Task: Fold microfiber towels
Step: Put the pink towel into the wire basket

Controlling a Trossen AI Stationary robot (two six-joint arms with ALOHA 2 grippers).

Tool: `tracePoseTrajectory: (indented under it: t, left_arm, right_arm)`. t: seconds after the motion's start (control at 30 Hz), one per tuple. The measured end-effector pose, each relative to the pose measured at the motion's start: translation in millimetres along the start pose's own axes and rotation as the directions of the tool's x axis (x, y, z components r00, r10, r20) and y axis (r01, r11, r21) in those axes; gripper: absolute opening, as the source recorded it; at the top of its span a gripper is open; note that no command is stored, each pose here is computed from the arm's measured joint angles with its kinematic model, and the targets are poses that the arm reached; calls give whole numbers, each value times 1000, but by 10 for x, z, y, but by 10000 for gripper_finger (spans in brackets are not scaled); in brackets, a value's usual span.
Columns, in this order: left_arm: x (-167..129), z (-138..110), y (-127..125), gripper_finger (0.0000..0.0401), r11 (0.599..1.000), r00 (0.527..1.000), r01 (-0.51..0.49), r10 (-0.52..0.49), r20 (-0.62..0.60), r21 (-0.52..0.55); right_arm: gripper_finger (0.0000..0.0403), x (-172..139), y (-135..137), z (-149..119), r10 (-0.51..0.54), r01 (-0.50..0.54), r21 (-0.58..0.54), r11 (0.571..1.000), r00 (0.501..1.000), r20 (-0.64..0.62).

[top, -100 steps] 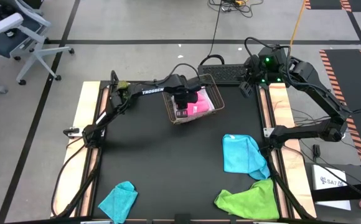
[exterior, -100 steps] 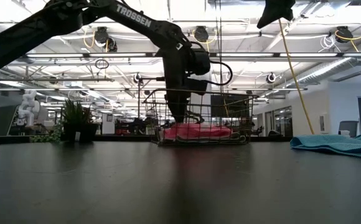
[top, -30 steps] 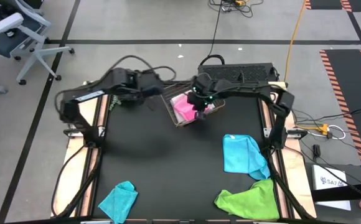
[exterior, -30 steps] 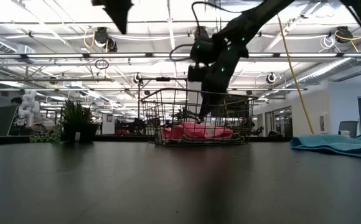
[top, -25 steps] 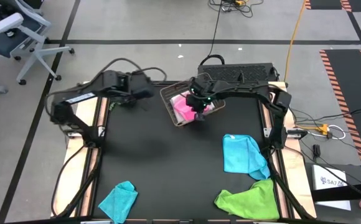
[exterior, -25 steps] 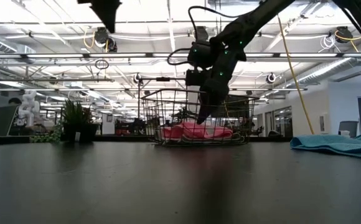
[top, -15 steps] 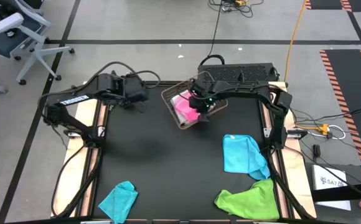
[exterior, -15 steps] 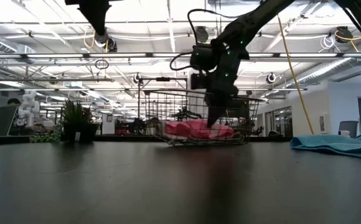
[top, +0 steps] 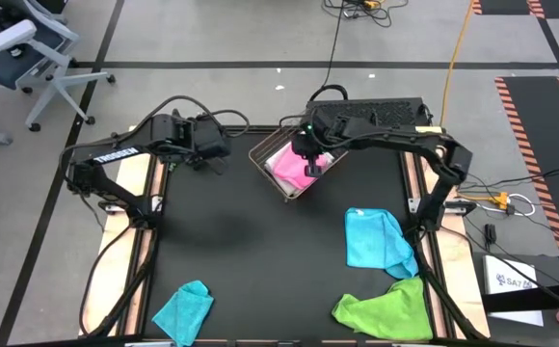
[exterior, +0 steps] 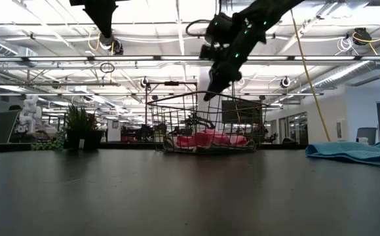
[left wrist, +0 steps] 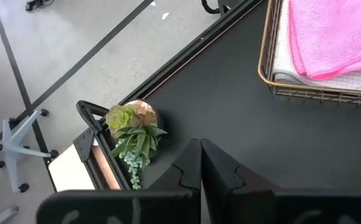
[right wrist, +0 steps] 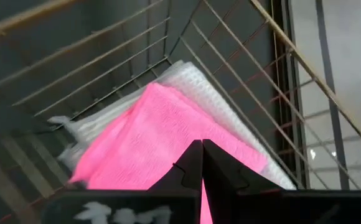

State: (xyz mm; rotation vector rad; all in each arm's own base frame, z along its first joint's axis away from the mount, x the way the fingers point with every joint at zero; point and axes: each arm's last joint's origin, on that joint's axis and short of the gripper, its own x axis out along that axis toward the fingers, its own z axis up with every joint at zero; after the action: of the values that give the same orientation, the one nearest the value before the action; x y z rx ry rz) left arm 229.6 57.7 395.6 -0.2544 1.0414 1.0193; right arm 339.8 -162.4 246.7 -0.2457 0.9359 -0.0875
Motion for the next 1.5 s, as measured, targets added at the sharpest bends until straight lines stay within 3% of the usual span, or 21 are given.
tracePoseTrajectory:
  t: [0.17, 0.33, 0.53, 0.8, 1.0, 1.1, 1.27, 1.5]
  left_arm:
    - [-7, 17, -25, 10, 1000, 1000, 19, -18, 21, -12]
    - [-8, 23, -41, 6, 999, 999, 48, -48, 16, -11]
    - [-8, 23, -41, 6, 999, 999, 48, -48, 16, -10]
    - [-8, 22, -40, 15, 999, 999, 47, -47, 15, -9]
    - [-9, 22, -39, 5, 999, 999, 47, -46, 15, -9]
    - [-8, 21, -39, 14, 999, 999, 46, -46, 15, -9]
    - [-8, 21, -39, 5, 999, 999, 47, -46, 15, -9]
    - [-8, 21, -39, 15, 999, 999, 47, -46, 15, -12]
  right_arm:
    - [0, 363, -56, -30, 17, -17, -4, 1000, 999, -32]
    - [0, 739, -154, -45, 80, -81, -3, 997, 986, -144]
    - [0, 921, -246, -5, 134, -139, -6, 990, 965, -226]
    - [0, 973, -311, -17, 103, -109, -23, 994, 976, -193]
    - [0, 957, -465, -88, -8, -1, -41, 999, 972, -235]
    - [0, 881, -462, -144, 34, -42, -23, 999, 958, -283]
    - [0, 790, -350, -177, 214, -225, -6, 974, 933, -290]
    - [0, 865, -388, -166, 192, -205, -28, 978, 950, -248]
